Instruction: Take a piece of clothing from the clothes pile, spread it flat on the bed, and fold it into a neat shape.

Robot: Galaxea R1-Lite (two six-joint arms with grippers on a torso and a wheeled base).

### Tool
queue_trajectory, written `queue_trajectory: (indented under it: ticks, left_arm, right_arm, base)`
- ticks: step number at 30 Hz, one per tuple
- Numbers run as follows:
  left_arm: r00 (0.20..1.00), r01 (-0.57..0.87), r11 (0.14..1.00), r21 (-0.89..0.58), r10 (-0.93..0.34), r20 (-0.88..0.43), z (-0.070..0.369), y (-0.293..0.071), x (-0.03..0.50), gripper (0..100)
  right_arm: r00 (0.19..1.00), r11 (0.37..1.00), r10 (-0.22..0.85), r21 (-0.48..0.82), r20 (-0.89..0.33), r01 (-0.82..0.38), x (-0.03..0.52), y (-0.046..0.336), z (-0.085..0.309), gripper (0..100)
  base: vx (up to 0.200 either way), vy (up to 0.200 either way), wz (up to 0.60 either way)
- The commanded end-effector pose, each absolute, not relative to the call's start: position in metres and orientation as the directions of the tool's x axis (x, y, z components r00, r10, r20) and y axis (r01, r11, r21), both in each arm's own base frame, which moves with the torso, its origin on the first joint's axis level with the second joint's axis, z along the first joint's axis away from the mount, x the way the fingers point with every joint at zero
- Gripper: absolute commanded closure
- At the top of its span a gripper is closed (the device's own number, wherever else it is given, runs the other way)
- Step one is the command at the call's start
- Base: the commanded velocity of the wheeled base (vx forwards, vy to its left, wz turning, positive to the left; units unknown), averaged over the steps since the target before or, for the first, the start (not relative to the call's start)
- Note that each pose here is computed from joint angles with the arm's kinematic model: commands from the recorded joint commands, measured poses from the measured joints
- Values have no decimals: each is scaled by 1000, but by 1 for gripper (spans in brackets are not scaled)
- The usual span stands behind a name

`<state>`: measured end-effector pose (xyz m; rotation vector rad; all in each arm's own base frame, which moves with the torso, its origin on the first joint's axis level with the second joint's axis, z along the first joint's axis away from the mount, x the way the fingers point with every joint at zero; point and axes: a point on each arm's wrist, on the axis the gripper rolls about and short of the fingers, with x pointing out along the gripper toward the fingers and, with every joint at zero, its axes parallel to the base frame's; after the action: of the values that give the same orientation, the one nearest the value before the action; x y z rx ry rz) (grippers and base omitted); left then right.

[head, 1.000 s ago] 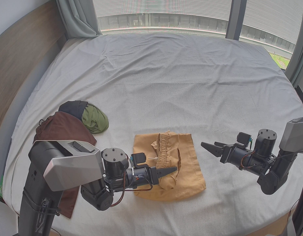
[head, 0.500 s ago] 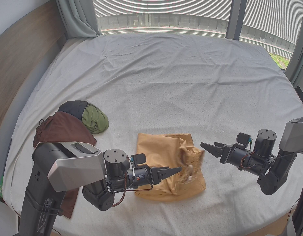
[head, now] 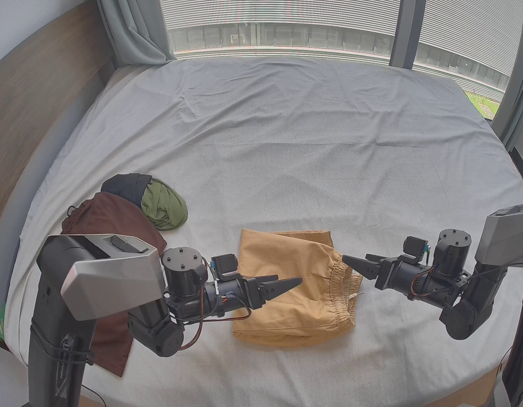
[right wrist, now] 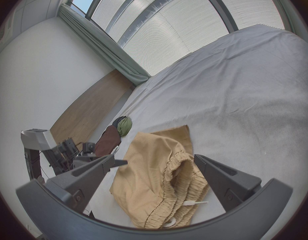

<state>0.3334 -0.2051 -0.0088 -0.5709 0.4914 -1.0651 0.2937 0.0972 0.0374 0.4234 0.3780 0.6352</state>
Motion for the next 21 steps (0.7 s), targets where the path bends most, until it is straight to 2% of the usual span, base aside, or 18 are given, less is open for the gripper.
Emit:
queue_trajectory:
  ticks: [1,12,21]
  left_arm:
    - [439,673,390,-628,-895,-85,7,-189,334,0]
    - [532,673,480,-562,-842,-83,34,-142,329,0]
    - [637,636,576,-514,-767,-72,56,-87,323,0]
  right_arm:
    - [719,717,654,495,-234,-491,290,105,29,0]
    - [705,715,663,494,-253,-495,285,116,25,0]
    - [697,708,671,494,-250,-505,282,119,27,0]
  base:
    - [0,0,0]
    - [0,0,0]
    - [0,0,0]
